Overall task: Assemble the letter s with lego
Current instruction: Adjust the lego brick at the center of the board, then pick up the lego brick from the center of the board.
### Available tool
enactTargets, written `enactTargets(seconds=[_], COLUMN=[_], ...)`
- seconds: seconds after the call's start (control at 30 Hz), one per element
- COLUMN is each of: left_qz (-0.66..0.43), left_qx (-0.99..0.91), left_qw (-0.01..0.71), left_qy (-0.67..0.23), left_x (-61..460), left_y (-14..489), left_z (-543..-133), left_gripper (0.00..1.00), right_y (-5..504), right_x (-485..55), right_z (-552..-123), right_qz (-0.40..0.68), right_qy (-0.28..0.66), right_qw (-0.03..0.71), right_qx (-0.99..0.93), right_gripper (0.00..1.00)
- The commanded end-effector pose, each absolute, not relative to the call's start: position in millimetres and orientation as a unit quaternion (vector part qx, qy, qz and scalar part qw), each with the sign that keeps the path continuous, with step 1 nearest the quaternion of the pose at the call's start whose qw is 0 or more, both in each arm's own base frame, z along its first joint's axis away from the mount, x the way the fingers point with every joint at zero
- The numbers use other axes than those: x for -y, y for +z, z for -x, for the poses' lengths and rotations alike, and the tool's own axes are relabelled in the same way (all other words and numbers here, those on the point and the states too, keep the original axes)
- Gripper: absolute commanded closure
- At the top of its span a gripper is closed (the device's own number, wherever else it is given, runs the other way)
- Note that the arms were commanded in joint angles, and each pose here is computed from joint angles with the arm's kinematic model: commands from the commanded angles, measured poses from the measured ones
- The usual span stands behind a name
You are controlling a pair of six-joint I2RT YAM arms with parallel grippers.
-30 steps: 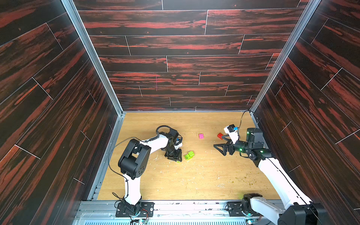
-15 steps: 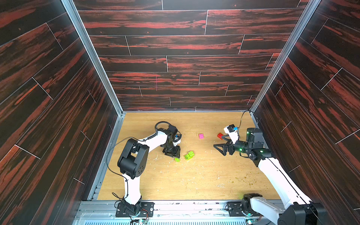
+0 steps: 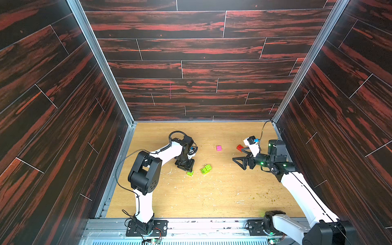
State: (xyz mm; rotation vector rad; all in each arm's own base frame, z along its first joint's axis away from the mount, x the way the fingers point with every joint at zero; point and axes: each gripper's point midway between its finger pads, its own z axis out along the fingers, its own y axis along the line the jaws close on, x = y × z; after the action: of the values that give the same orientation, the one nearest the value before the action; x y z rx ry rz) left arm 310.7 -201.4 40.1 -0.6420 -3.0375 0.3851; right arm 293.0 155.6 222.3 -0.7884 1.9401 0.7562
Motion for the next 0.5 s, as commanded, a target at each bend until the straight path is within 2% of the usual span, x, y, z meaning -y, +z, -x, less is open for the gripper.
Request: enactTargets(seconds=[0.0, 0.2, 0.27, 0.47], left_qz=[0.188, 0.131, 0.115, 0.127], left_qx=[0.974, 0.988, 0.99, 0.989], left_qw=[-0.008, -0.069, -0.081, -0.079], left_qy=[0.128, 0.054, 0.022, 0.008], left_x=[204, 204, 198, 208], left_y=[57, 55, 55, 41], left_z=[-308, -310, -313, -310], left_gripper=[0.51, 0.39, 0.39, 0.4], right_y=[223, 224, 224, 224], right_x=[-154, -155, -156, -157], right_z=[-291, -294, -295, -297], right_qz=[0.316, 0.319, 0.318, 0.319], right_qy=[0.306, 0.308, 0.309, 0.312], right_qw=[0.443, 0.442, 0.441, 0.439], right_qx=[-0.781, -0.78, -0.78, -0.78], right_gripper=[0.02, 0.02, 0.02, 0.02])
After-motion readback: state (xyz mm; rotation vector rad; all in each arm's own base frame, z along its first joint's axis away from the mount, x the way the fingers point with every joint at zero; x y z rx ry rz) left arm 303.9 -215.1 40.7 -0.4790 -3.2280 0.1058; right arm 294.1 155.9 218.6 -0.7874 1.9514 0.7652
